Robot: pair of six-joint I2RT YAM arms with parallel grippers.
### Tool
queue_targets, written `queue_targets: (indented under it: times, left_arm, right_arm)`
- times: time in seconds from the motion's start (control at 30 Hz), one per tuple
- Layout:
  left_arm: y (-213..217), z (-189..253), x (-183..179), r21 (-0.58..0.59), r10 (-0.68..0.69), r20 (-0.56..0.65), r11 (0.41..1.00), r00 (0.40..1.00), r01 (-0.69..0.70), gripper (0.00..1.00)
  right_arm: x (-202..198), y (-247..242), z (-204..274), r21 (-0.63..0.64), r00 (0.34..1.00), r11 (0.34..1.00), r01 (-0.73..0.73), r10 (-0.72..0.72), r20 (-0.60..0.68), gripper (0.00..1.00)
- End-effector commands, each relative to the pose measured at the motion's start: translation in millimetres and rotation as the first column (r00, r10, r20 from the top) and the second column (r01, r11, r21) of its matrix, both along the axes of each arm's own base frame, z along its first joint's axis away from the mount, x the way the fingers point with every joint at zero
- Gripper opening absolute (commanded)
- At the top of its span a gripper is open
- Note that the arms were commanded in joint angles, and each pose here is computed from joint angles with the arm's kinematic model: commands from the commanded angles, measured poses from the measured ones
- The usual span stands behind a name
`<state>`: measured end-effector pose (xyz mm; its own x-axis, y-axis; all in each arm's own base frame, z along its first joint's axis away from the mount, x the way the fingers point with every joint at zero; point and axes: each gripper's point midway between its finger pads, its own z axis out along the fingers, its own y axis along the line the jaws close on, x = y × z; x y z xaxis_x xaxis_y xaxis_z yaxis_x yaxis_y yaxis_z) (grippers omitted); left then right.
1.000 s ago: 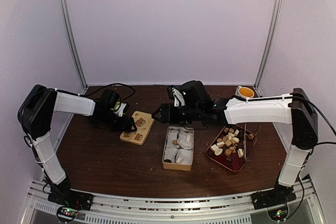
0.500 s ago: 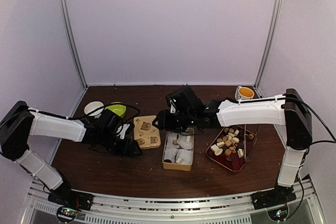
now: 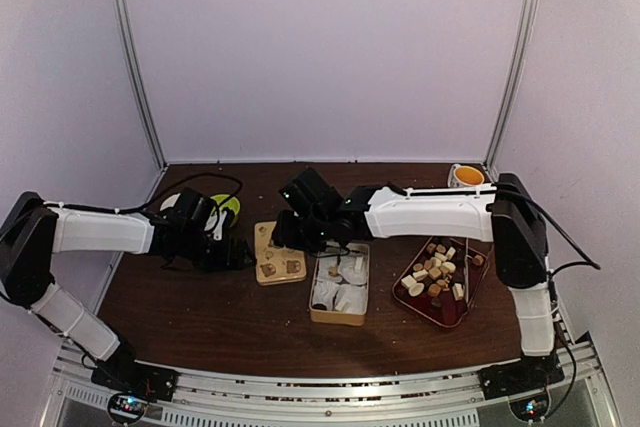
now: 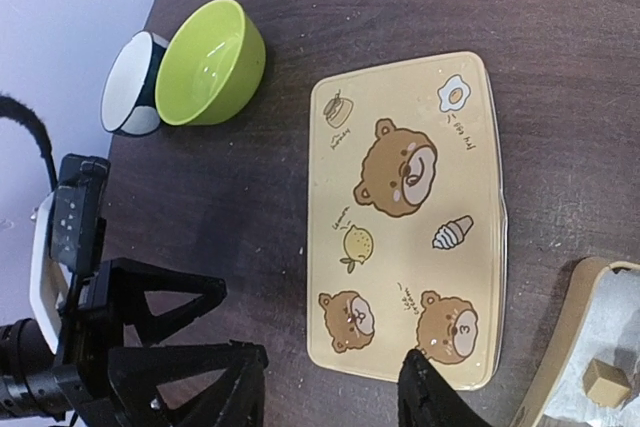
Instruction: Pack the chocolate
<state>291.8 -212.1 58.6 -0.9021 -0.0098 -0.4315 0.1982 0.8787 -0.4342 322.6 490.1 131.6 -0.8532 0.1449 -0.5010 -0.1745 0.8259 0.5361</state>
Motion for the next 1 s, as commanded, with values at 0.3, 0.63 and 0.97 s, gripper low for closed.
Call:
queue_targets:
  times: [0.3, 0.63, 0.97]
  left_arm:
    - [-14, -7, 28, -0.086, 0.065, 0.055, 0.994, 0.996, -0.060, 0.72]
    - [-29, -16, 33, -0.137, 0.052, 0.022, 0.989, 0.998, -0.048, 0.72]
    - [-35, -20, 30, -0.154, 0.046, 0.009, 0.987, 0.999, -0.044, 0.72]
  right_arm:
    - [28, -29, -38, -0.205, 0.980, 0.960, 0.193, -0.199, -0.006, 0.00]
    - [32, -59, -63, -0.362, 0.951, 0.886, 0.290, -0.311, 0.002, 0.00]
    - [32, -56, -88, -0.383, 0.938, 0.876, 0.292, -0.340, -0.063, 0.00]
